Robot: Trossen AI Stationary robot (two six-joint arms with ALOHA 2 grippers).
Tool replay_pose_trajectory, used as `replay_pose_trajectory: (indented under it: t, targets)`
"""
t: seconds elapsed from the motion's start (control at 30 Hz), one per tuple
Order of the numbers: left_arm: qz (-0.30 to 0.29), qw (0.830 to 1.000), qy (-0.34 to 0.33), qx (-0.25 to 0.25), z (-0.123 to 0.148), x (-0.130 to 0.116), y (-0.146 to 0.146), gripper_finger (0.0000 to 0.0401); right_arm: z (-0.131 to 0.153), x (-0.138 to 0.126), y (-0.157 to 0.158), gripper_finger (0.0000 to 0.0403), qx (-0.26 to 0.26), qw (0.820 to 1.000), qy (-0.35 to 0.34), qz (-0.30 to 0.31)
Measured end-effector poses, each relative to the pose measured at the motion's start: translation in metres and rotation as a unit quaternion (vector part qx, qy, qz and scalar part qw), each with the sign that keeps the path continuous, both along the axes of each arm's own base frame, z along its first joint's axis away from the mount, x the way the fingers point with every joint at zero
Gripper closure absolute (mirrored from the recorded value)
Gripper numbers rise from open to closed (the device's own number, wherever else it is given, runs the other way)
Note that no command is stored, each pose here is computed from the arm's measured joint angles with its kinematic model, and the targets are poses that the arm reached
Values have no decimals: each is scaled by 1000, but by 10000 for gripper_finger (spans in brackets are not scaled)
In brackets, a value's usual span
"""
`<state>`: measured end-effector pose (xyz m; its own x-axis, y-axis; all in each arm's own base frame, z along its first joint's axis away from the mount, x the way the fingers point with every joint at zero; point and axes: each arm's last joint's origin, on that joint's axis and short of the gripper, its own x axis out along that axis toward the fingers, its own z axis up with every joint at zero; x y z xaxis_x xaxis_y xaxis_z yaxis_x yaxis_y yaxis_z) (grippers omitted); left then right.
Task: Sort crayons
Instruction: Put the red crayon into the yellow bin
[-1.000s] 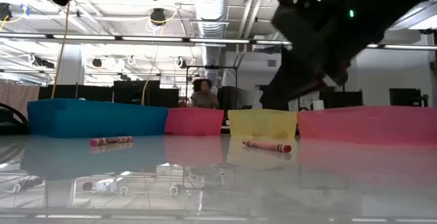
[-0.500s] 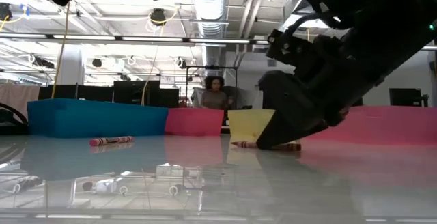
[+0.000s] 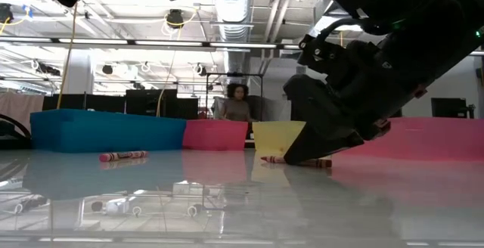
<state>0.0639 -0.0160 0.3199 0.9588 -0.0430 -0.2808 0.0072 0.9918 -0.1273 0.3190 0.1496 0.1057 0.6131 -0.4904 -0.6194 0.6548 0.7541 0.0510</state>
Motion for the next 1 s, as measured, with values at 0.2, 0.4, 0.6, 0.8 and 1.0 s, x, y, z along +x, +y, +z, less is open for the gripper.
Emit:
replay_pose_trajectory:
  t: [0.2, 0.4, 0.6, 0.8, 1.0]
  targets:
    - [0, 1000, 1, 0, 0, 0, 0, 278, 0, 2, 1, 398, 5, 1000, -13, -1]
    - [0, 1000, 1, 0, 0, 0, 0, 278, 11, 2, 0, 398, 5, 1000, -26, 1]
    - [0, 1000, 1, 1, 0, 0, 0, 278, 41, 3, -12, 398, -17, 999, -47, -2]
    - [0, 1000, 1, 1, 0, 0, 0, 278, 74, 6, -37, 398, -53, 997, -53, 0]
    - [0, 1000, 3, 2, -1, 0, 0, 278, 102, 8, -75, 398, -91, 995, -48, -14]
